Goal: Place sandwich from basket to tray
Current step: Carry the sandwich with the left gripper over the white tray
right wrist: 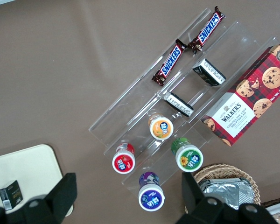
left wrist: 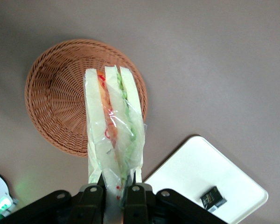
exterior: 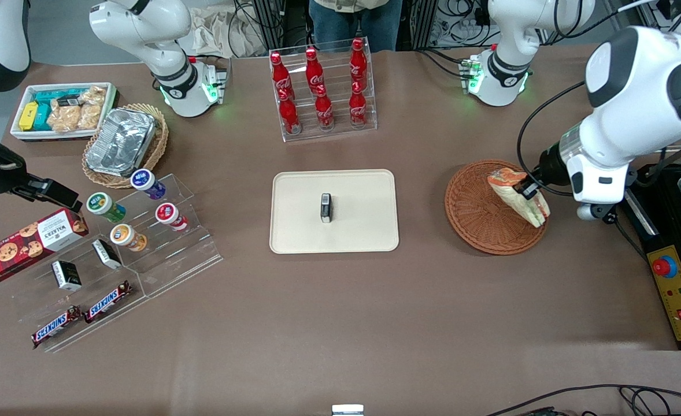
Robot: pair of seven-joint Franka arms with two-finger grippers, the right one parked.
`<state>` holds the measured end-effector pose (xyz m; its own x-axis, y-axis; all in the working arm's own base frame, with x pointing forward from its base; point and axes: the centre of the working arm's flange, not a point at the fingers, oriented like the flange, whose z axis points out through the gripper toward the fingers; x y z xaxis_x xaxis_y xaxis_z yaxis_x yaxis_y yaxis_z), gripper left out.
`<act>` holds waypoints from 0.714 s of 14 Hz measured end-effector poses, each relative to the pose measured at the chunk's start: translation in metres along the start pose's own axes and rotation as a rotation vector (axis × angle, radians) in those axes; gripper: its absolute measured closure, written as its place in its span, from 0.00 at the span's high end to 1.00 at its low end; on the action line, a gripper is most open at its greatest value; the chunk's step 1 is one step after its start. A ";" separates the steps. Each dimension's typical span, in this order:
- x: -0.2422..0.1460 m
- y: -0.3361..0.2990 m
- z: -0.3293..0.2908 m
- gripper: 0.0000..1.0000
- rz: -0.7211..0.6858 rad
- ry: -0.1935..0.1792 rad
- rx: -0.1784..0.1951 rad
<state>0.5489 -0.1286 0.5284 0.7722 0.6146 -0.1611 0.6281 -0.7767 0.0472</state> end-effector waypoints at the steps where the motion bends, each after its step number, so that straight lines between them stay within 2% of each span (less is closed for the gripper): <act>1: -0.002 0.002 -0.003 0.16 0.054 0.007 0.002; 3: -0.011 0.010 0.000 0.16 0.153 0.024 0.028; 5: -0.027 0.024 0.008 0.16 0.201 0.013 0.037; 7: -0.041 0.037 0.016 0.16 0.219 -0.033 0.008; 8: -0.045 0.044 0.019 0.16 0.232 -0.039 -0.011; 10: -0.062 0.065 0.027 0.16 0.274 -0.019 -0.046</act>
<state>0.5389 -0.2213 0.5144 0.9122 0.3795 -0.1543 0.4001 -0.9063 0.1365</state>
